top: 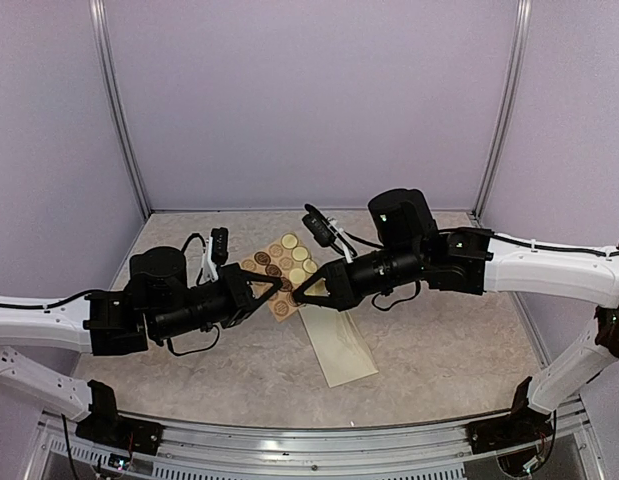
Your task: Place the letter into the envelope and seal it
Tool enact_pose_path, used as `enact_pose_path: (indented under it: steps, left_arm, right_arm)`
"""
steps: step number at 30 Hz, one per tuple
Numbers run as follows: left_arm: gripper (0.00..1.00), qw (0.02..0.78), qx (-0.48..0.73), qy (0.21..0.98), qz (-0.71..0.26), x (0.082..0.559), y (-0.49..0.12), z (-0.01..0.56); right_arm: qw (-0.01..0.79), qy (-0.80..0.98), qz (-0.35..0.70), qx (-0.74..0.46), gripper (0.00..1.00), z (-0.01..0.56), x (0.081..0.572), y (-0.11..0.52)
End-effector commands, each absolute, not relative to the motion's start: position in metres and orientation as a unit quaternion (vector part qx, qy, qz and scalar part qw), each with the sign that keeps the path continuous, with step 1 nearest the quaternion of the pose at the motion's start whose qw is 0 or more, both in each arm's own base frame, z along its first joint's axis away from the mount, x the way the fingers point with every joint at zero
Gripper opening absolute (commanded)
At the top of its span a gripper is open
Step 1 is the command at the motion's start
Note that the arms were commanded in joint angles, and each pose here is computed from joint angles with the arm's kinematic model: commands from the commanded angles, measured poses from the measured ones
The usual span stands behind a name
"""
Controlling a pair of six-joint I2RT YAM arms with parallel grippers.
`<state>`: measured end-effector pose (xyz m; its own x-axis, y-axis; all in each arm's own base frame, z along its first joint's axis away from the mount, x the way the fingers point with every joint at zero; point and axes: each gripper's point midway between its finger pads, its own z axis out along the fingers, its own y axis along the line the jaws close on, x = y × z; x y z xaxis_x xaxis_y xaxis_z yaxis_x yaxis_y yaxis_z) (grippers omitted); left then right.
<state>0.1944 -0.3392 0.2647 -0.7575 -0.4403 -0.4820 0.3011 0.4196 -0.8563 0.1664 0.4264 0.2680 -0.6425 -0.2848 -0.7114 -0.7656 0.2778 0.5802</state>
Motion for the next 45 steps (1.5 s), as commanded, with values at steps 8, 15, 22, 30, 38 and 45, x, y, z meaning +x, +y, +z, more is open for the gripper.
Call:
enact_pose_path:
  steps: [8,15,22,30,38,45]
  left_arm:
    - [0.0,0.346,-0.044,0.772,-0.532,0.197,-0.344,0.266]
    - [0.0,0.345,-0.044,0.774,-0.53,0.197,-0.344,0.265]
    - [0.0,0.344,-0.046,0.776,-0.526,0.198,-0.343,0.262]
    - [0.0,0.343,-0.045,0.783,-0.517,0.198,-0.343,0.255]
    - [0.0,0.342,-0.046,0.788,-0.51,0.198,-0.341,0.25]
    - [0.0,0.342,-0.046,0.792,-0.504,0.198,-0.34,0.246]
  right_arm:
    - [0.249,0.742,0.51,-0.357,0.0,0.278,0.16,0.43]
    - [0.25,0.742,0.51,-0.357,0.0,0.279,0.16,0.429]
    - [0.251,0.742,0.51,-0.356,0.0,0.28,0.16,0.428]
    - [0.261,0.739,0.513,-0.351,0.0,0.286,0.16,0.425]
    - [0.262,0.736,0.517,-0.35,0.0,0.288,0.159,0.425]
    - [0.264,0.736,0.518,-0.347,0.0,0.29,0.16,0.424]
